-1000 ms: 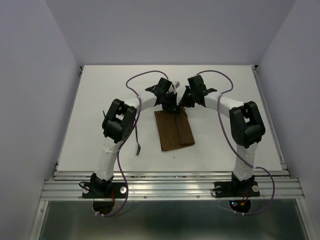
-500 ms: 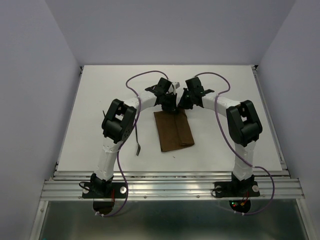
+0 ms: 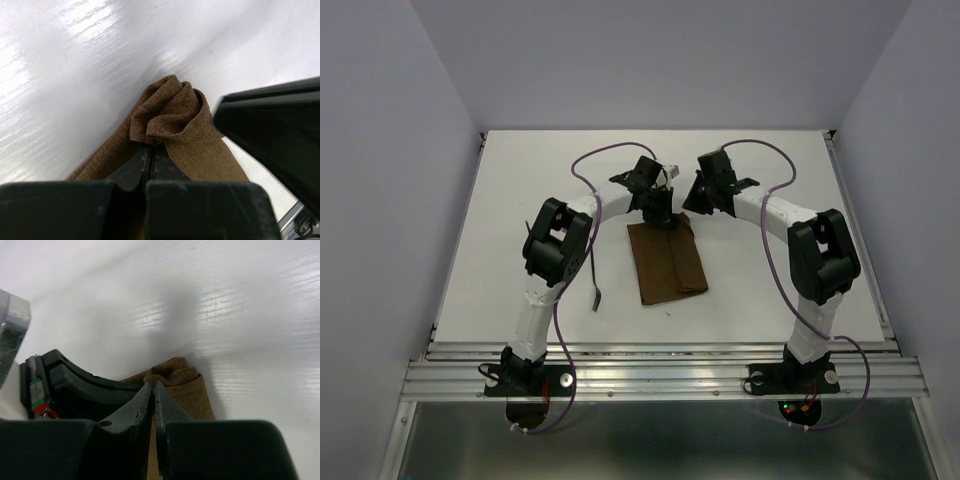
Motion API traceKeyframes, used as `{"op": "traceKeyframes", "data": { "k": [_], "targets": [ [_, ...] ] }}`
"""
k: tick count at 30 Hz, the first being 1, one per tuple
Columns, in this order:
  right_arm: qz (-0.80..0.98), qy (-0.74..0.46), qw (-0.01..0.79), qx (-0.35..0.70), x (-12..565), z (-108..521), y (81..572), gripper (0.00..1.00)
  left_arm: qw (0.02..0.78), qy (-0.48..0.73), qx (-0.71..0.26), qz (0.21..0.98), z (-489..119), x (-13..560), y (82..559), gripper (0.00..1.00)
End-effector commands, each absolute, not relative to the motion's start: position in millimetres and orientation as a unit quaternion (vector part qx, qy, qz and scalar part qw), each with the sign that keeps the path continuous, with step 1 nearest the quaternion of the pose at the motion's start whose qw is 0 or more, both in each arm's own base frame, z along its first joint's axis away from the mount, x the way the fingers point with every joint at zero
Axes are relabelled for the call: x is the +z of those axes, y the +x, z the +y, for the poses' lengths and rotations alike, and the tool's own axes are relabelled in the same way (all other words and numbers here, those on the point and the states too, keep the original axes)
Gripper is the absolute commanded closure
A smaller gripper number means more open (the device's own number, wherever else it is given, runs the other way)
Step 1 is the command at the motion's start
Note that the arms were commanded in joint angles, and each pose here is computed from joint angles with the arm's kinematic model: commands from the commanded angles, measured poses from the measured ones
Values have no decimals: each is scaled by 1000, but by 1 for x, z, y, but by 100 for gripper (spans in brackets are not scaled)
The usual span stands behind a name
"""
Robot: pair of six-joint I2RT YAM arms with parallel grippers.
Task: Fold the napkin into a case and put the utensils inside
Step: Smooth out the 2/3-rectangle-folded napkin at the center of the board.
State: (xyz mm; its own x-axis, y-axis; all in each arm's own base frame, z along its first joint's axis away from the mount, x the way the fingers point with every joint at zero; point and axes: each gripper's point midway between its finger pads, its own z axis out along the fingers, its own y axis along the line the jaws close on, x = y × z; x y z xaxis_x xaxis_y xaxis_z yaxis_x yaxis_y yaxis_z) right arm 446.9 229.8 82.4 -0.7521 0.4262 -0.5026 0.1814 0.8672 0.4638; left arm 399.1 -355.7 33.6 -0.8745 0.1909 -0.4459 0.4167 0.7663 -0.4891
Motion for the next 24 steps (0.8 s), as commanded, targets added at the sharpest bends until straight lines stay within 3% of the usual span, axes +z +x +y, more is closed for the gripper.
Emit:
{"op": "traceKeyframes", "data": {
  "k": [1, 24],
  "targets": [
    [896, 188, 352, 194, 112, 219, 450, 89, 196, 175, -305, 915, -350, 55, 394, 100],
    [911, 152, 301, 236, 78, 251, 440, 91, 196, 179, -308, 914, -351, 57, 394, 100]
  ]
}}
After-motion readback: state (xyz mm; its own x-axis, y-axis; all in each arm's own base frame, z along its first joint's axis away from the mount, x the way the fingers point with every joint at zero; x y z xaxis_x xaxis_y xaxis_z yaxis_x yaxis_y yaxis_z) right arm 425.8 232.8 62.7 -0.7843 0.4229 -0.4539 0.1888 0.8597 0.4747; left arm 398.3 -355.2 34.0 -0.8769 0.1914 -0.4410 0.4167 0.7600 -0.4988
